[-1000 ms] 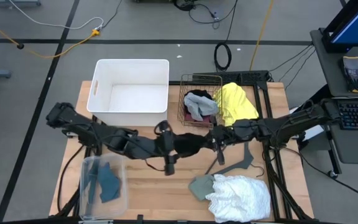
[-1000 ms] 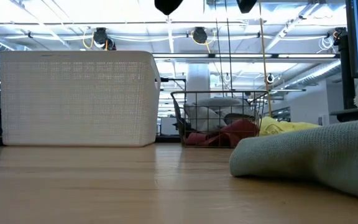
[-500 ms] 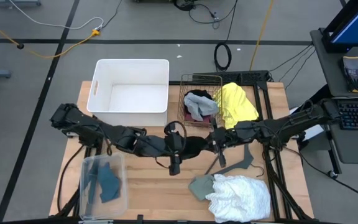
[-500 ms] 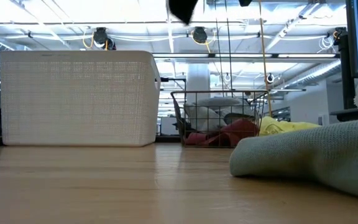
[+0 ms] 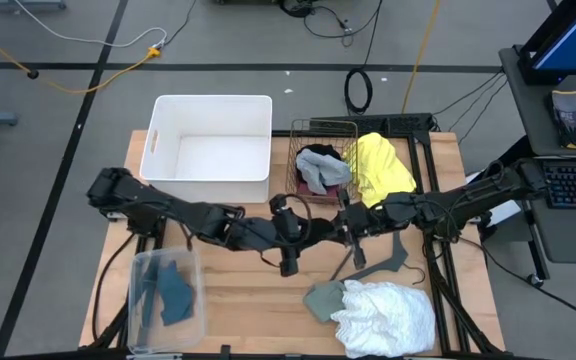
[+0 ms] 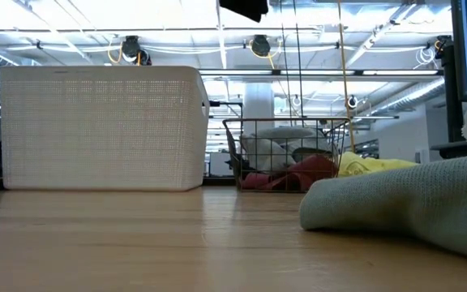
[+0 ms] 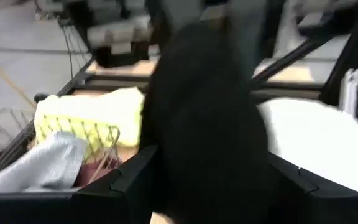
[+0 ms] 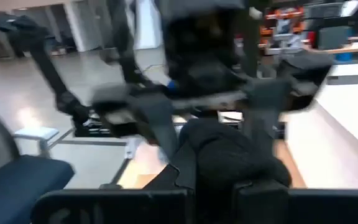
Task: Pick & Place Cloths
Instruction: Put the black sock into the transparent bin, then put the gray sock into the transparent bin
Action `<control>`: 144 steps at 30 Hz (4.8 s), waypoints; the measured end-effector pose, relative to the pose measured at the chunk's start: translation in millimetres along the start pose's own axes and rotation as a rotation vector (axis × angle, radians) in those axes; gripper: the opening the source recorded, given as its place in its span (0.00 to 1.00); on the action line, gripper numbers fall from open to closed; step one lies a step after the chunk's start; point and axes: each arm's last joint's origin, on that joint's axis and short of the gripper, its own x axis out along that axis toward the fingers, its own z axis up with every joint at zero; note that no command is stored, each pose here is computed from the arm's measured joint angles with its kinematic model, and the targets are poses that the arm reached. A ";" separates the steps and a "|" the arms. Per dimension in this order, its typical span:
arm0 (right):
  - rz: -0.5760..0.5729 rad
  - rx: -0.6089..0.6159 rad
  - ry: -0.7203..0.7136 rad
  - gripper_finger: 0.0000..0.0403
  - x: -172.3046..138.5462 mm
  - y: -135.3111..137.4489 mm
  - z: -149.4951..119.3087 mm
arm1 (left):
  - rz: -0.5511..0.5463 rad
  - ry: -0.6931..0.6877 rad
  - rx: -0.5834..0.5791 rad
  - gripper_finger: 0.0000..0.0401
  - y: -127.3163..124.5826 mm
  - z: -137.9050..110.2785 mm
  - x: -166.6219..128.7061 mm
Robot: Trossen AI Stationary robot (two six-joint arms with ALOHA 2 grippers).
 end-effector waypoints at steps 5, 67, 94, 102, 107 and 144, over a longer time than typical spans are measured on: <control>0.017 0.015 0.000 0.02 -0.1 0.5 0.2 | 0.017 0.016 -0.005 0.48 3.5 -3.6 7.2; 0.160 0.015 0.528 0.47 -15.3 22.1 -49.0 | 0.378 1.235 -1.113 0.00 -57.8 -80.7 -196.4; 0.150 0.051 0.531 0.47 -15.3 22.1 -49.1 | 0.709 1.241 -1.130 0.00 -71.6 -182.8 -178.3; 0.148 0.059 0.531 0.47 -15.3 22.1 -49.1 | 0.613 1.186 -1.173 0.00 -74.2 -204.8 -167.7; 0.148 0.059 0.531 0.47 -15.3 22.1 -49.1 | 0.610 1.175 -1.176 0.01 -73.7 -204.6 -167.7; 0.169 0.063 0.536 0.48 -15.4 22.5 -49.4 | 0.060 0.838 -1.342 0.37 -28.1 -114.0 -216.6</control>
